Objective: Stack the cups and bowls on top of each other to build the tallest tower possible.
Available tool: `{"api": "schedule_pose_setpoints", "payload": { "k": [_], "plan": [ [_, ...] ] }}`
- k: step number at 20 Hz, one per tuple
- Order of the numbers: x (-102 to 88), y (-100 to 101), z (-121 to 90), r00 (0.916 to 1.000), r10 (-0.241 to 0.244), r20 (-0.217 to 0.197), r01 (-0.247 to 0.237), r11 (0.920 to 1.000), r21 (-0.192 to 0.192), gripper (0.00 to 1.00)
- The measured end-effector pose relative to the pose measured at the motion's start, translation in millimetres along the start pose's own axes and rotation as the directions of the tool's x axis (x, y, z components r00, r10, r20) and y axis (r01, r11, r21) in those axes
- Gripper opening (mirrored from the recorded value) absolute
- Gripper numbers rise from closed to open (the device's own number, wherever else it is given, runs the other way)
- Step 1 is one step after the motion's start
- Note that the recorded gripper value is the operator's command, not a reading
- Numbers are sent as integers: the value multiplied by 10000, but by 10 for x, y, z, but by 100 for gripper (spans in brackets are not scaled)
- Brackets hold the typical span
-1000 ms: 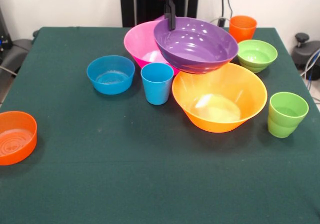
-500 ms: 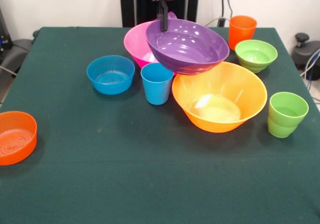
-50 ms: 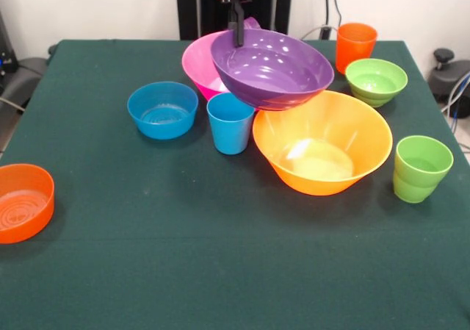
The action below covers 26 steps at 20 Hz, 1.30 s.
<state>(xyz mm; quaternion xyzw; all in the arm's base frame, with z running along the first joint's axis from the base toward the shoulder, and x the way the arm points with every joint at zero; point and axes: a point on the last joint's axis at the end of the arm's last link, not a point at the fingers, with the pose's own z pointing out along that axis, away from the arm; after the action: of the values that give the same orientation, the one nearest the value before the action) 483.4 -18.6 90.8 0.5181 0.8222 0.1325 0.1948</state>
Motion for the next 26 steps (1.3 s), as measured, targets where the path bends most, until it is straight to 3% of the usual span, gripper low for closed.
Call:
{"api": "schedule_pose_setpoints", "payload": {
  "k": [5,15,26],
  "plan": [
    [69,19,5,9994,58,-350,-67,9997,-250,0],
    [109,-8,16,9979,-20,-653,-12,9987,-502,0],
    [-17,-21,63,9978,-234,-618,186,9968,-773,0]
  ]
}}
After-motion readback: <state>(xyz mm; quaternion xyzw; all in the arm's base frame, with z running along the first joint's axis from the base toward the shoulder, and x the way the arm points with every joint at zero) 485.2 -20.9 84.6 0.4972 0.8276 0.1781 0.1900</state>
